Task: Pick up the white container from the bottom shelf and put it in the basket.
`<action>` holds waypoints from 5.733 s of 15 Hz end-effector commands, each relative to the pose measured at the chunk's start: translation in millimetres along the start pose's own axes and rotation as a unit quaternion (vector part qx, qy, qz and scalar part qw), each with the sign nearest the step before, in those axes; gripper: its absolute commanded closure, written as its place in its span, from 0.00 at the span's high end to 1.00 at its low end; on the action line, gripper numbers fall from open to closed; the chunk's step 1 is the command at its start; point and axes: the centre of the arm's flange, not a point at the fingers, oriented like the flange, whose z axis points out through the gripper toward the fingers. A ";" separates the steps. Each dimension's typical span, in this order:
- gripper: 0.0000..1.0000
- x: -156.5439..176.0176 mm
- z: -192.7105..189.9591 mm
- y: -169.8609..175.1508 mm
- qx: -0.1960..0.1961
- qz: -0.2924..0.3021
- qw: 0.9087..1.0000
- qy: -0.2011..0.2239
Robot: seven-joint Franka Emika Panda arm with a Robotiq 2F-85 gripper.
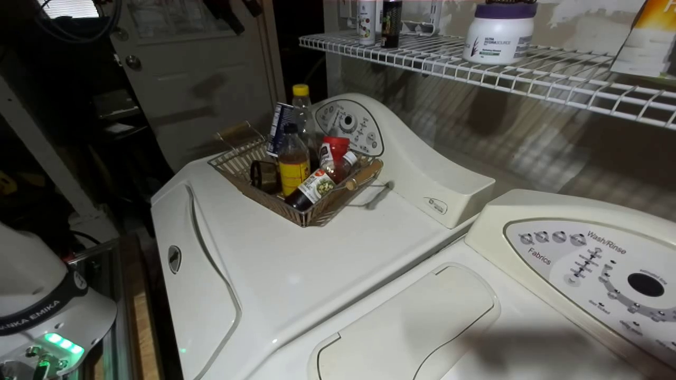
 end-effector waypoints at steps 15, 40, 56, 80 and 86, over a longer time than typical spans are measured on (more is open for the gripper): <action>1.00 77.0 -11.5 14.3 0.029 0.107 0.990 0.092; 1.00 209.2 63.4 52.4 0.043 0.140 0.986 0.078; 1.00 224.0 100.5 54.5 0.035 0.126 0.989 0.067; 0.22 224.6 110.7 74.2 0.075 0.167 0.980 0.072; 0.22 205.1 71.1 62.6 0.083 0.130 0.984 0.087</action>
